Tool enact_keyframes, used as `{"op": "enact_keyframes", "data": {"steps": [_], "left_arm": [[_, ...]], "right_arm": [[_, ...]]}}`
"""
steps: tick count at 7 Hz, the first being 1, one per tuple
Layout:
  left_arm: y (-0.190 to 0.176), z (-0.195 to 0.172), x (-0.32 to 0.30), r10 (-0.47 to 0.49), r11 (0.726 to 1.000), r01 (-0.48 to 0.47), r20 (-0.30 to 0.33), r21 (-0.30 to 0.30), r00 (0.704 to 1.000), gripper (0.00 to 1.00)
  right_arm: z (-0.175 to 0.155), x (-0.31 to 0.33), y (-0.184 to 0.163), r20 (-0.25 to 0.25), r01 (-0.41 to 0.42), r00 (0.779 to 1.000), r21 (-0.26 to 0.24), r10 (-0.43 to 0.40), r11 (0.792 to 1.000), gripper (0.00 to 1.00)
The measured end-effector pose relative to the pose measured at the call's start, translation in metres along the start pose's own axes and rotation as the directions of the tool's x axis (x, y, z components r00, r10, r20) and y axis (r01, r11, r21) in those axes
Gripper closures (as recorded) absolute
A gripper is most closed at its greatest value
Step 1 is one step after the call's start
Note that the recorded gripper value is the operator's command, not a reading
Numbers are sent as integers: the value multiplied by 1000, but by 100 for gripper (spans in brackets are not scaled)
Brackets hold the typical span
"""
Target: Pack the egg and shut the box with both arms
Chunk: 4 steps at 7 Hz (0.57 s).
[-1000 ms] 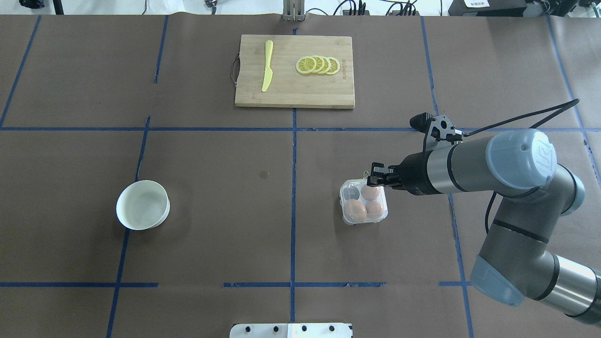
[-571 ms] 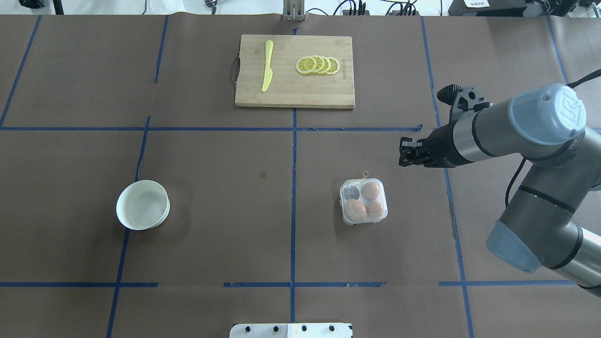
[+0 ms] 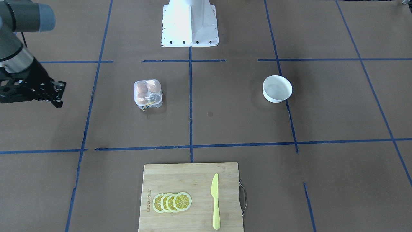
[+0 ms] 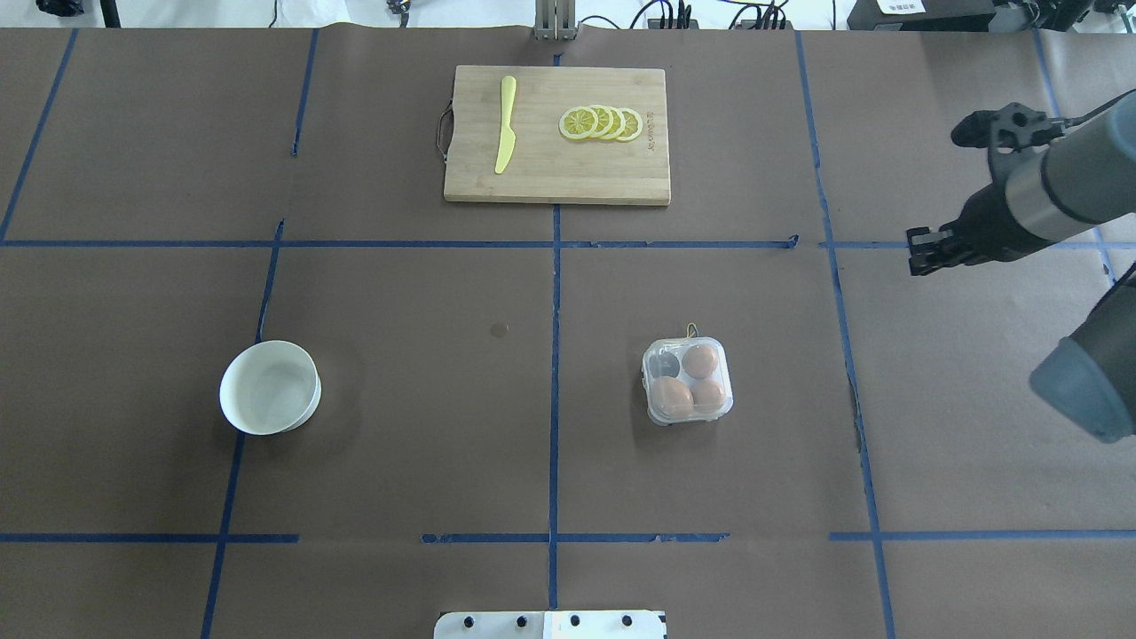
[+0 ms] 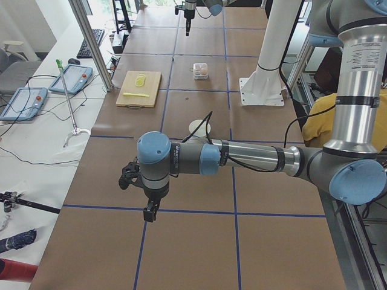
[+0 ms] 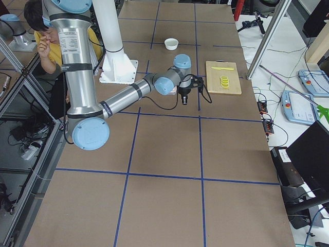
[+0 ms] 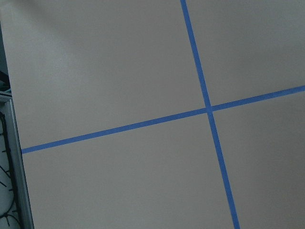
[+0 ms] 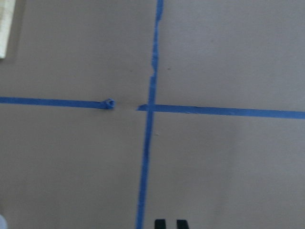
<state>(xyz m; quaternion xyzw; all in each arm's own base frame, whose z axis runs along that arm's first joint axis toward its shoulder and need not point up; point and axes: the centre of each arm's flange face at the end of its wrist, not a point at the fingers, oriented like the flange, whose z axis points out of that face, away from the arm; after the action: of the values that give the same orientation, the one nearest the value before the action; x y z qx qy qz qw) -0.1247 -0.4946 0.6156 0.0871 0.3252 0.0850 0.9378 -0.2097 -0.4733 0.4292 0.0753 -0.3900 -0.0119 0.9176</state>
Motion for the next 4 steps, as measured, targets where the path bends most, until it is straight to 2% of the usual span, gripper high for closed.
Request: {"op": "enact_keyframes", "data": {"steps": [2,4], "left_arm": [[-1,-1,1,6,1000,-6,1,6,1000,0],[-2,-1,1,15,1000,-15,4,16,1000,0]], "right_arm": [[-22,109,16,-40,80,996,-33,-82,996,0],[-41,193,36,-81,65,994,-68,-71,996,0]]}}
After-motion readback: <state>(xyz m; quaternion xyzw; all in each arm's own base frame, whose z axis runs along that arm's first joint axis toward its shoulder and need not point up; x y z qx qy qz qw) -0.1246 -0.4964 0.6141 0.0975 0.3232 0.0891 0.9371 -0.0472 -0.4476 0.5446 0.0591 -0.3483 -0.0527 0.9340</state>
